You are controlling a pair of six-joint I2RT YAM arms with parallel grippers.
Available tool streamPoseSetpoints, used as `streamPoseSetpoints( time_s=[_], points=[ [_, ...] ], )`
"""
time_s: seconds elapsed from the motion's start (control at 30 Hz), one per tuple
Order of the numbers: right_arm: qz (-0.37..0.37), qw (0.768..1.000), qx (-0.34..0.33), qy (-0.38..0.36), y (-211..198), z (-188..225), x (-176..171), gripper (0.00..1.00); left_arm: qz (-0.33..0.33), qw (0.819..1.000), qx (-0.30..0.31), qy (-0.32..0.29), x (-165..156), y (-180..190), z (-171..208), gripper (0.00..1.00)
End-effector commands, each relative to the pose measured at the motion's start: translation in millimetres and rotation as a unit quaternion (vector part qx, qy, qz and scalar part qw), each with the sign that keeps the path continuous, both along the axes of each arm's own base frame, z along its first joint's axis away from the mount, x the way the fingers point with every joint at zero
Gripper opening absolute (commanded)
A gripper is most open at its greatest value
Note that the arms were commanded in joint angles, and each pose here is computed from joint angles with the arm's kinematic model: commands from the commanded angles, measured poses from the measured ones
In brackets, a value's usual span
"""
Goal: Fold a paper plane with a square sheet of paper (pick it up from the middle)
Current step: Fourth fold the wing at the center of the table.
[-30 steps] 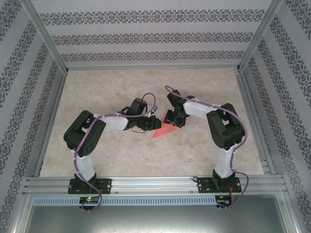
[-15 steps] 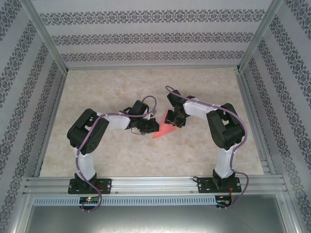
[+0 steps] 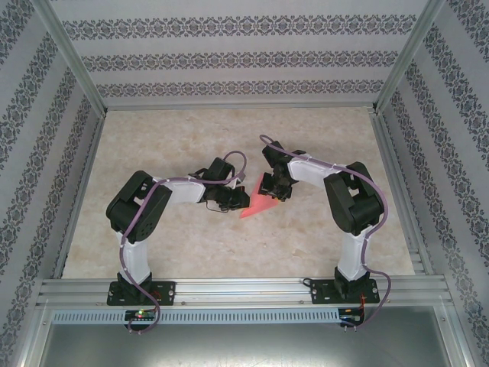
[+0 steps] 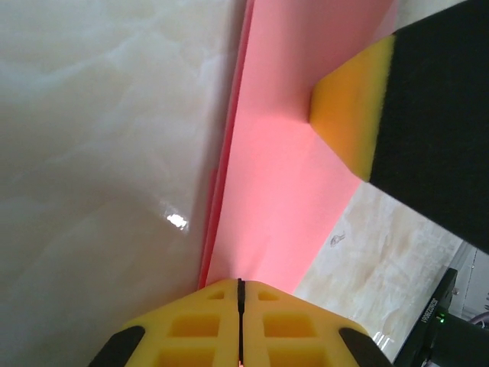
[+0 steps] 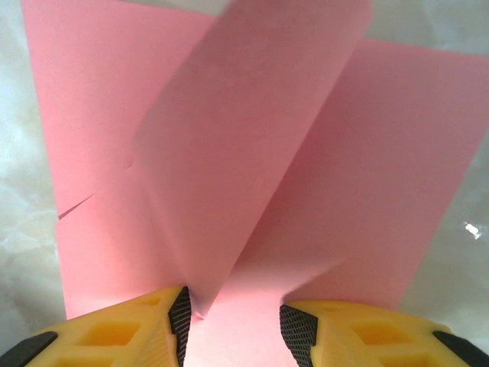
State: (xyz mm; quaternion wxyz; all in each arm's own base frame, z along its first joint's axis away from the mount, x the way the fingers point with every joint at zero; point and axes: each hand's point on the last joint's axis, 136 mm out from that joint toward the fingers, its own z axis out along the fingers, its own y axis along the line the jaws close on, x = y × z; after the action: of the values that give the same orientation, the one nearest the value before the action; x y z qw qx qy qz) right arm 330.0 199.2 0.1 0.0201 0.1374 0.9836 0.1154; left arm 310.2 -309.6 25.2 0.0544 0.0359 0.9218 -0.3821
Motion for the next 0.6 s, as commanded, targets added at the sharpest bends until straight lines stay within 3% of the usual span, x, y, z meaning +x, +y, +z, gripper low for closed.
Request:
streamPoseSetpoints(
  time_s=[0.0, 0.33, 0.57],
  points=[
    [-0.005, 0.975, -0.166, 0.145, -73, -90, -74, 0.46, -0.008, 0.999, 0.032, 0.021, -9, 6, -16, 0.09],
    [0.002, 0.974, -0.169, 0.149, -72, -94, -76, 0.46, -0.016, 0.999, 0.026, 0.021, -11, 4, -13, 0.08],
    [0.006, 0.974, -0.169, 0.15, -70, -95, -77, 0.47, -0.028, 0.999, -0.027, -0.027, 3, -13, 21, 0.12]
  ],
)
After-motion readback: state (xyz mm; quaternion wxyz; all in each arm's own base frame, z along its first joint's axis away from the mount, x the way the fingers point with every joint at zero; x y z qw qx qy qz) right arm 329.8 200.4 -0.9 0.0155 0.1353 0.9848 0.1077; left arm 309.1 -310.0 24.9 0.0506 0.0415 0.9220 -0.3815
